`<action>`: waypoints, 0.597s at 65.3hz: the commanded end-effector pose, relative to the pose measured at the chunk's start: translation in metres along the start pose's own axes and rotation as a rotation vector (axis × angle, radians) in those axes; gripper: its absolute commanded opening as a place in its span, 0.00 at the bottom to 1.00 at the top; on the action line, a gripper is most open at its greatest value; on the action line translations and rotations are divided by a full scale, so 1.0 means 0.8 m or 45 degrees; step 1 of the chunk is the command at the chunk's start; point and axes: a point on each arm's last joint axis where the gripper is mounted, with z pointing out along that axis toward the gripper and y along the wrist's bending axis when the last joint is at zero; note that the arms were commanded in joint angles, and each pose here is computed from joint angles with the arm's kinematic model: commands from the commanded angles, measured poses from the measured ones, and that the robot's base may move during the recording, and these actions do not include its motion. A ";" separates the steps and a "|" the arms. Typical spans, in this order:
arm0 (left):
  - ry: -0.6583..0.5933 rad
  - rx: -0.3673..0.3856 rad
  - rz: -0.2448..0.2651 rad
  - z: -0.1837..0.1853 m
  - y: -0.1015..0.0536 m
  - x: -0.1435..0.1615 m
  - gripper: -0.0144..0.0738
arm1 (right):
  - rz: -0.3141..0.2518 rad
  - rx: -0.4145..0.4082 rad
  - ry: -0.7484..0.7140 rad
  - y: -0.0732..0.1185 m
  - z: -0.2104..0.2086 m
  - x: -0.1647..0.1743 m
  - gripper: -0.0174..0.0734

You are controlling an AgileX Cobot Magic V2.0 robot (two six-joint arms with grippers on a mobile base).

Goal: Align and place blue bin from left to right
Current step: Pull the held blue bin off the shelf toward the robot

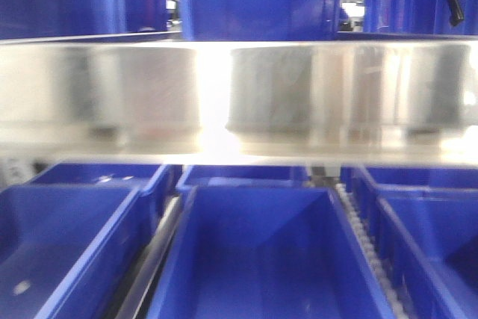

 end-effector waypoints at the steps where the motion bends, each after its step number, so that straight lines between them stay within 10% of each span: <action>1: -0.134 0.066 0.008 -0.024 -0.008 -0.012 0.04 | 0.014 0.000 -0.178 -0.001 -0.018 -0.017 0.12; 39: -0.134 0.066 0.008 -0.024 -0.008 -0.012 0.04 | 0.014 0.000 -0.178 -0.001 -0.018 -0.017 0.12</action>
